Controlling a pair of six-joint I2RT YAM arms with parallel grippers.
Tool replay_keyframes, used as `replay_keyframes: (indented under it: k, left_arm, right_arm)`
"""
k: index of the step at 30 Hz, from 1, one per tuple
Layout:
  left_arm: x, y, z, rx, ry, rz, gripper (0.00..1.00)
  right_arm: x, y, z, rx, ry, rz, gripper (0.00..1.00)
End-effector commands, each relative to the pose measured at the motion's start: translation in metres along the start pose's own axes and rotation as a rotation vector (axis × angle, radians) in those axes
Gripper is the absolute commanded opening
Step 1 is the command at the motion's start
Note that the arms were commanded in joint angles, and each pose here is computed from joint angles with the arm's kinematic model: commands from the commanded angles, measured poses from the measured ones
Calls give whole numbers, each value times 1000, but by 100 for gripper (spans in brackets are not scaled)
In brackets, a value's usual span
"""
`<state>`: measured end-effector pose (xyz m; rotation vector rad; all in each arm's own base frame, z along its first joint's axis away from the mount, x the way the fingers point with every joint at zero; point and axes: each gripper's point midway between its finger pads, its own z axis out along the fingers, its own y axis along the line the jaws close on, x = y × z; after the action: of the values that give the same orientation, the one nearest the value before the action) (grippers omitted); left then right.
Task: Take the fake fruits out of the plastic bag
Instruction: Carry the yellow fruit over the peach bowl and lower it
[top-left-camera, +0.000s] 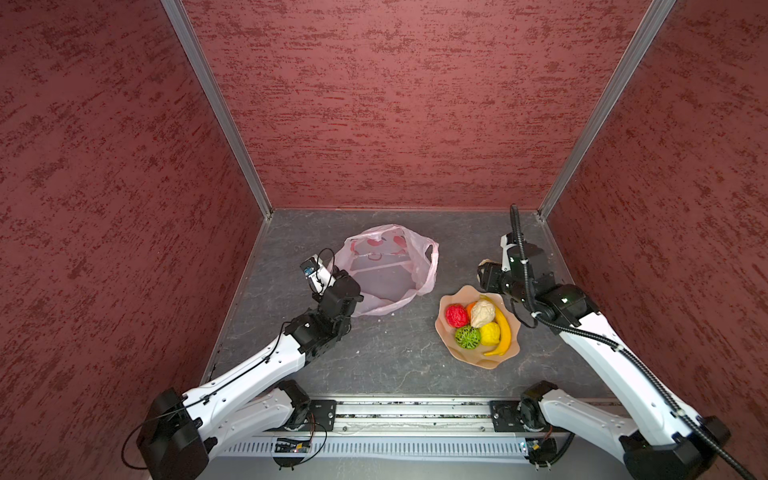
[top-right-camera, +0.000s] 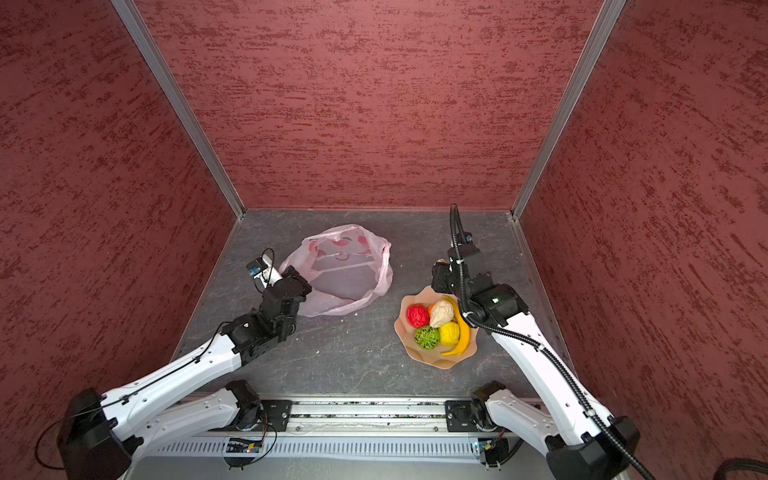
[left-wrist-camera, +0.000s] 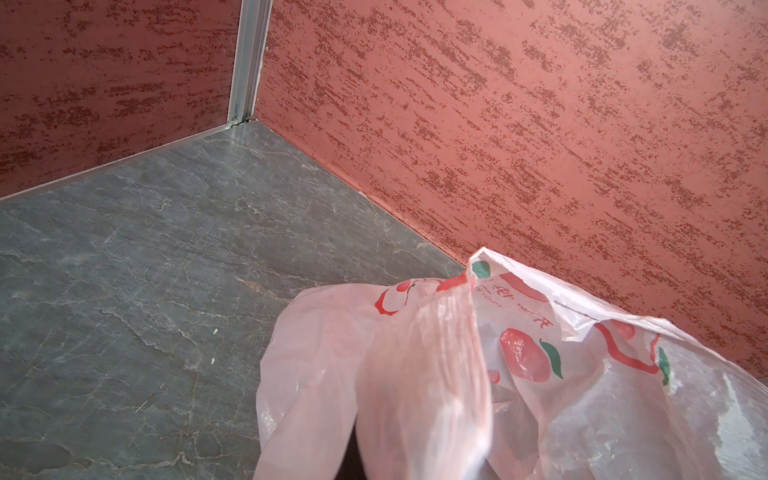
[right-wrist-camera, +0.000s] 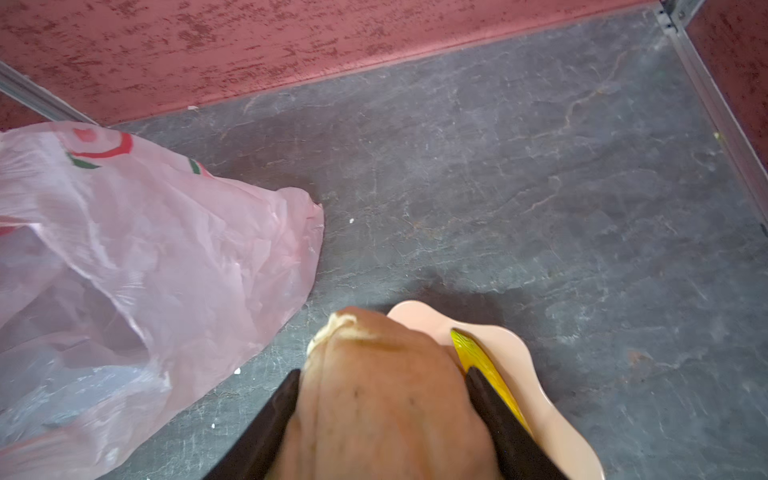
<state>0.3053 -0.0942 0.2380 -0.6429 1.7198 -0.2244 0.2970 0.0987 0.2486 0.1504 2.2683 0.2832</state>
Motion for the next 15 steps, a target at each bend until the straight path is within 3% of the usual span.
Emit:
replay_keyframes:
  k: [1, 15]
  left_arm:
    - [-3, -1, 2, -11, 5, 16, 0]
    - [3, 5, 5, -22, 30, 21, 0]
  right_arm:
    - [-2, -10, -3, 12, -18, 55, 18]
    - [41, -74, 16, 229, 51, 175, 19]
